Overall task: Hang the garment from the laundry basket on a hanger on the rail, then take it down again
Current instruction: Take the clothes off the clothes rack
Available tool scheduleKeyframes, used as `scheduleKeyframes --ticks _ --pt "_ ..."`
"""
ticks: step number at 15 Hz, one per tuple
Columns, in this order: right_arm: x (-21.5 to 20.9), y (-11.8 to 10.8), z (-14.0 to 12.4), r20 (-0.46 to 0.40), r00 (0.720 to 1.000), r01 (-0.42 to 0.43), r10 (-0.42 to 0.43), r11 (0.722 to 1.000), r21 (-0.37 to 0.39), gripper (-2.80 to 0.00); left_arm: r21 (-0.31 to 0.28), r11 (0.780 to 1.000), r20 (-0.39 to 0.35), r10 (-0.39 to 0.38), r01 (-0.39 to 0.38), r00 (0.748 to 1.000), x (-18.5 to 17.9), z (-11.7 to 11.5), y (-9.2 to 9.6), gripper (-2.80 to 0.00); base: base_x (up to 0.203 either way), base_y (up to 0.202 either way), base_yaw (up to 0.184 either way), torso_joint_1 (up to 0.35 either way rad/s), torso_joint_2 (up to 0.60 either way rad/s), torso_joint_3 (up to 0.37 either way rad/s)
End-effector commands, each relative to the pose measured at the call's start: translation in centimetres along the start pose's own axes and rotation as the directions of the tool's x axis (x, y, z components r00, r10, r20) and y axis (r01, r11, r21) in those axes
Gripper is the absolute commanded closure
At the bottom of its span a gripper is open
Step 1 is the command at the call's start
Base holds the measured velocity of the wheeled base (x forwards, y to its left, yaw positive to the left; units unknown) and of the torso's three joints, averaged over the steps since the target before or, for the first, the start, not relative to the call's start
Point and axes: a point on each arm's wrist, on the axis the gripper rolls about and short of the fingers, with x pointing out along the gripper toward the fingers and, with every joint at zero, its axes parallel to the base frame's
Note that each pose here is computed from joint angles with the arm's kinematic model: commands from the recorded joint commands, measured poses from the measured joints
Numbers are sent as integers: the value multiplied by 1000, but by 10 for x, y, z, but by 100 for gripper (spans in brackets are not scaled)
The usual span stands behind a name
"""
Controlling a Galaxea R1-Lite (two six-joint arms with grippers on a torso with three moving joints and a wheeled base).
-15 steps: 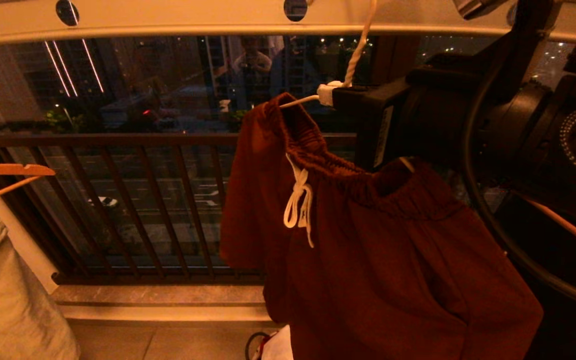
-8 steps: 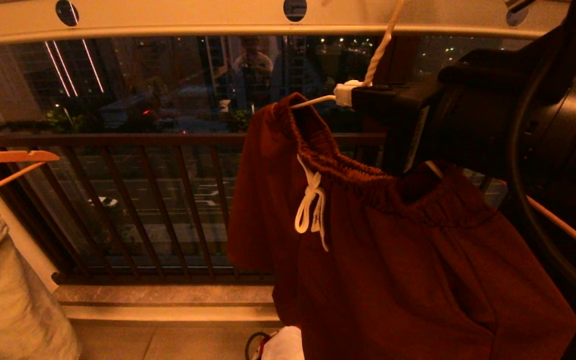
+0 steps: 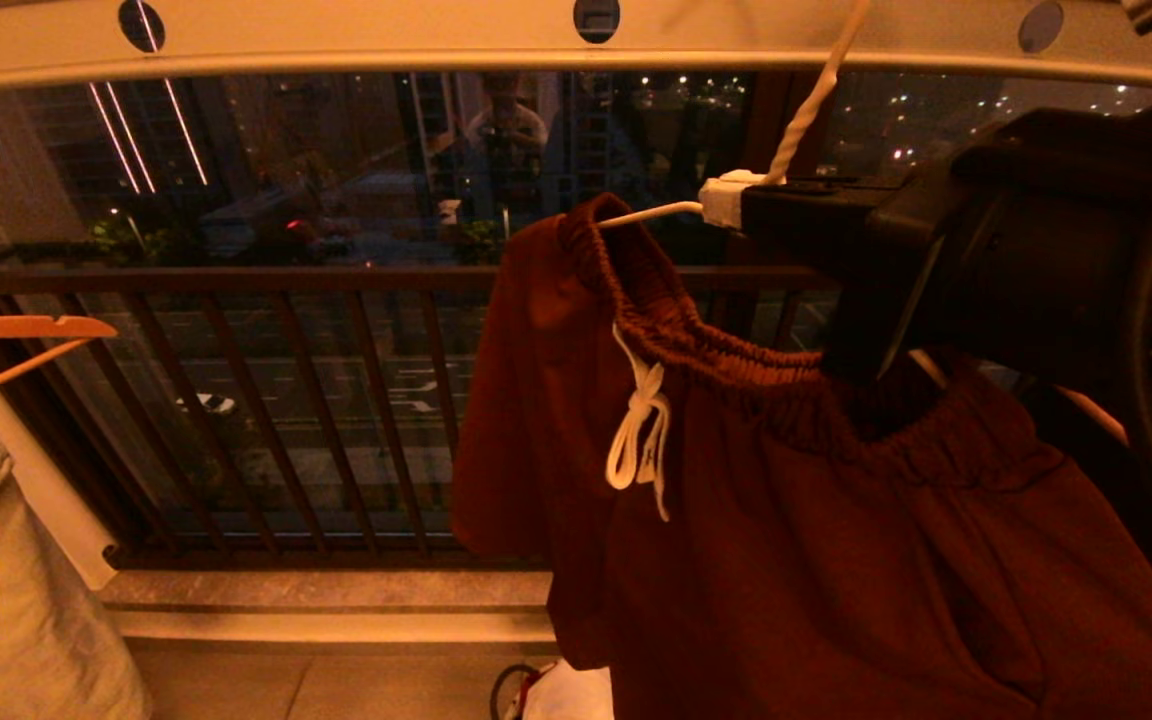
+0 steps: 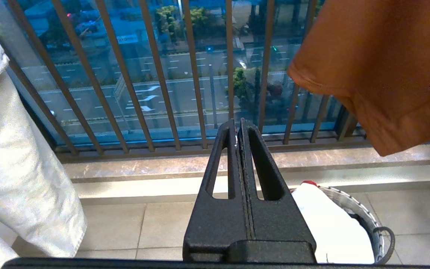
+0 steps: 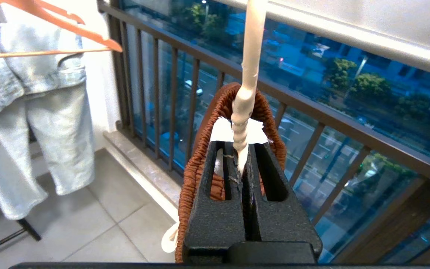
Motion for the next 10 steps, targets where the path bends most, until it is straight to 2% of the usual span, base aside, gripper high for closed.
scheduleKeyframes --ticks 1,5,10 --pt "-4 3 0 2 1000 -15 15 1000 0 0 -1 1000 -12 -1 1 1000 1 -3 0 0 0 0 0 0 0 0" --pt "-4 15 -20 -63 995 -74 74 997 -3 0 -2 1000 -12 -1 1 1000 1 -3 0 0 0 0 0 0 0 0" --pt "0 9 -50 -154 985 -78 83 996 41 0 1 1000 -9 -1 1 1000 1 -3 0 0 0 0 0 0 0 0"
